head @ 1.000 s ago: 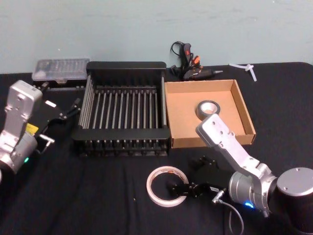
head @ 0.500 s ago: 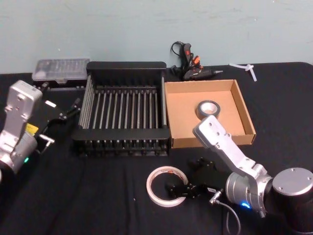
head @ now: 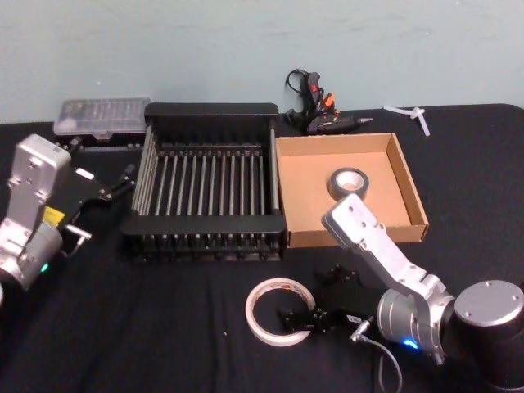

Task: Pick up the white tape and place it into the black box , Pick up the silver tape and place it into the brown box.

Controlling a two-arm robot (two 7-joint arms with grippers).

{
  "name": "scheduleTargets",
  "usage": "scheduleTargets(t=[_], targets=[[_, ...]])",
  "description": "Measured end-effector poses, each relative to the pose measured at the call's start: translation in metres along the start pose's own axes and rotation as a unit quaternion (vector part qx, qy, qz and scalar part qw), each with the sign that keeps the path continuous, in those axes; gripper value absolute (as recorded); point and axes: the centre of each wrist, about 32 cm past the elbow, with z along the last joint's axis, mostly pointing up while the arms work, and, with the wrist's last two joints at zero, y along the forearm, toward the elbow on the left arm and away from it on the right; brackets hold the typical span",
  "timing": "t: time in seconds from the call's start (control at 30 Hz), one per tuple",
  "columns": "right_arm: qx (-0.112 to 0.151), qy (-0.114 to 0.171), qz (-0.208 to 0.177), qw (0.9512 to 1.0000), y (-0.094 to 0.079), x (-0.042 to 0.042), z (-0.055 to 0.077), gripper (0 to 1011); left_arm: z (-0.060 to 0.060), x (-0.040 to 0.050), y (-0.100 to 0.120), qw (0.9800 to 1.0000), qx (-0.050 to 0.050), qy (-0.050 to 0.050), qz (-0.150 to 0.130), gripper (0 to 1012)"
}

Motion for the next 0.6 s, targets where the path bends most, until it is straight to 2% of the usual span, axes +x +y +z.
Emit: scheduleTargets(t=[0.6], targets=[[-0.002,0.002,0.002,1.0,0.0011,0.0,-0.0007,1002,0.0,0.0,0.0,1.0,0.0,0.0,0.0,1001]])
